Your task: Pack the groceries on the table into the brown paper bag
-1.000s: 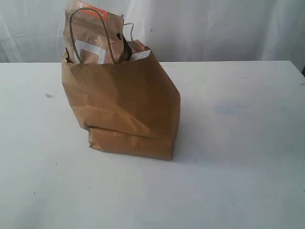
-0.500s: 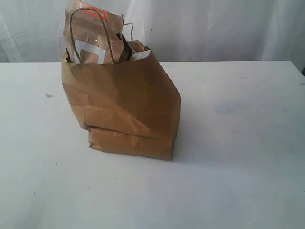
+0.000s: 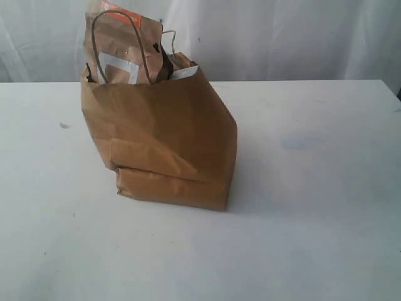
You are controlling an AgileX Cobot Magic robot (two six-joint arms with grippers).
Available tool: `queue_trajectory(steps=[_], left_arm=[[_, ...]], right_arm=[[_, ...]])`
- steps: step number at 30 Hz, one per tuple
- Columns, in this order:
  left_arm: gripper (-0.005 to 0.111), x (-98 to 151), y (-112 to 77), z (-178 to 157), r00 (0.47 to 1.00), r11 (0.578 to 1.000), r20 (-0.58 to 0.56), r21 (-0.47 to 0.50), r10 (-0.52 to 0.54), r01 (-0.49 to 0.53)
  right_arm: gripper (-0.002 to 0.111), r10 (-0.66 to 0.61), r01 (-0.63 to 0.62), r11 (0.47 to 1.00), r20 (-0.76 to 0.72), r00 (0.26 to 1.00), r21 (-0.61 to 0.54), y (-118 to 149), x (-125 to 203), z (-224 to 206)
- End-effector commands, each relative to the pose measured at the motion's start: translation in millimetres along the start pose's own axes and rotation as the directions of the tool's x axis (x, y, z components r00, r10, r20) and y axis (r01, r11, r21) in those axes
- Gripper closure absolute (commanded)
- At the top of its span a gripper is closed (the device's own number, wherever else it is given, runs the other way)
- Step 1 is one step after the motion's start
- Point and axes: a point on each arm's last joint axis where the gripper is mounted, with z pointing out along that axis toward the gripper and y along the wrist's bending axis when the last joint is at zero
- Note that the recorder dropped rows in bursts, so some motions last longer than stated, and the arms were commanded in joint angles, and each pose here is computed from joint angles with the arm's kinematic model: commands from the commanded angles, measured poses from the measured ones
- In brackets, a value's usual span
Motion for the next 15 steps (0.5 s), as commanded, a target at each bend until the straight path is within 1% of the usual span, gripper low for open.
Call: queue_trajectory(steps=[1, 15], left_arm=[[0.107, 0.7, 0.1, 0.1, 1.000, 1.000, 0.006, -0.002, -0.001, 0.001], [0.107, 0.7, 0.1, 0.1, 1.000, 1.000, 0.006, -0.002, -0.001, 0.001]], right_arm=[[0.108, -0.060, 0.060, 0.998, 0.010, 0.998, 0.006, -0.3, 0.3, 0.0], [0.108, -0.073, 0.073, 0.997, -0.005, 0.997, 0.007, -0.5, 1.6, 0.0]])
